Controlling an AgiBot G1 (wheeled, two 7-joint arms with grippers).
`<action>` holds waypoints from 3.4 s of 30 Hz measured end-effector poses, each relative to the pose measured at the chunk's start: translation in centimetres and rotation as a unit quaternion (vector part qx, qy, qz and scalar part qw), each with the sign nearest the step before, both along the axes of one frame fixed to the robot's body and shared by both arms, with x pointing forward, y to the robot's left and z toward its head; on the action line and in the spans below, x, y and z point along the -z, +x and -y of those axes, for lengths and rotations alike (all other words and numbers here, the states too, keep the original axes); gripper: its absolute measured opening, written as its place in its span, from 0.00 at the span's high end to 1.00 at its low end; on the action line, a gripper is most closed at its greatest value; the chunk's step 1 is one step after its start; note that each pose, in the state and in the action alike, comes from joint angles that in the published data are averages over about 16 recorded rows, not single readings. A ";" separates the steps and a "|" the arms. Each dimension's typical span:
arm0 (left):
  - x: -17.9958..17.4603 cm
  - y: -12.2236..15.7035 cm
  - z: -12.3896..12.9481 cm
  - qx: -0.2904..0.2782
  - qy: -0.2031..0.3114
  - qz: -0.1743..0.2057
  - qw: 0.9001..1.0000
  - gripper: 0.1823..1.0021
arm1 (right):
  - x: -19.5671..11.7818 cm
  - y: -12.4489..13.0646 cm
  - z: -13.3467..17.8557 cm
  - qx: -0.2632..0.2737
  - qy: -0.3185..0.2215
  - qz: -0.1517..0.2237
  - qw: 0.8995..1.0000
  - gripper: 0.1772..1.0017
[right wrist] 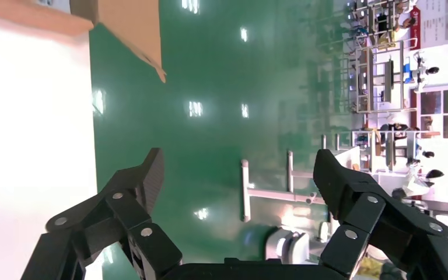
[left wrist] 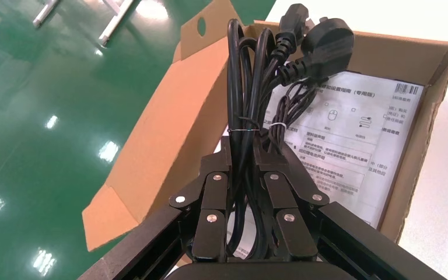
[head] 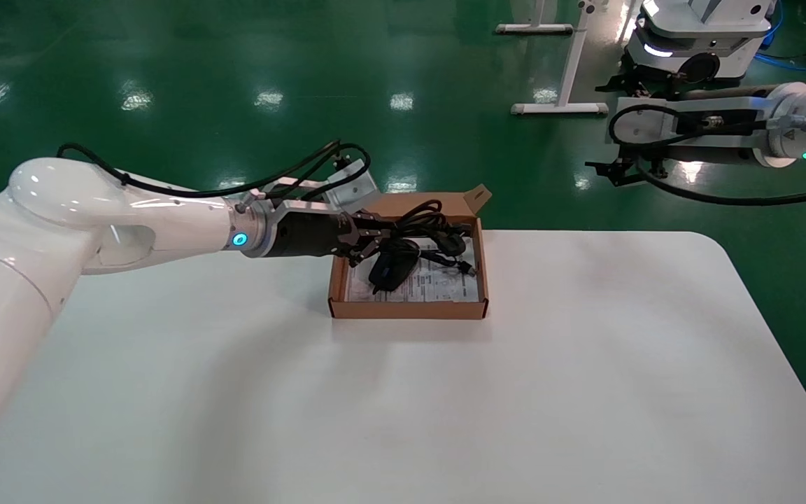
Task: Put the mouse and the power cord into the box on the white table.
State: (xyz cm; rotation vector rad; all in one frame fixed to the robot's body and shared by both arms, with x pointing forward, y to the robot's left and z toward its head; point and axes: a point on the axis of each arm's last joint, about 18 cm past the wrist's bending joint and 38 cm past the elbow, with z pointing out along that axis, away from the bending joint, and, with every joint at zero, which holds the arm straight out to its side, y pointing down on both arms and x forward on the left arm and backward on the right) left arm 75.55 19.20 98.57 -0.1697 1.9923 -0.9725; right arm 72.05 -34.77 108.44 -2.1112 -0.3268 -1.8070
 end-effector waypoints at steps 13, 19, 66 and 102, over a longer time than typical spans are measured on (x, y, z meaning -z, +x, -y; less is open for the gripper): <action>0.7 -0.8 -0.3 0.020 -0.037 -0.008 0.999 0.84 | 1.4 -0.8 0.0 -0.029 0.054 -0.019 0.998 0.02; 0.9 -2.1 -1.2 0.047 -0.083 -0.015 0.995 0.73 | 2.4 -1.9 -0.6 -0.064 0.107 -0.036 0.992 0.00; -0.7 -25.5 -10.5 0.304 -0.205 -0.024 0.930 0.00 | 8.7 -22.1 -4.3 -0.354 0.335 -0.292 0.823 0.00; -0.6 -28.2 -10.8 0.328 -0.190 -0.032 0.925 0.00 | 9.2 -24.6 -4.6 -0.373 0.332 -0.326 0.803 0.00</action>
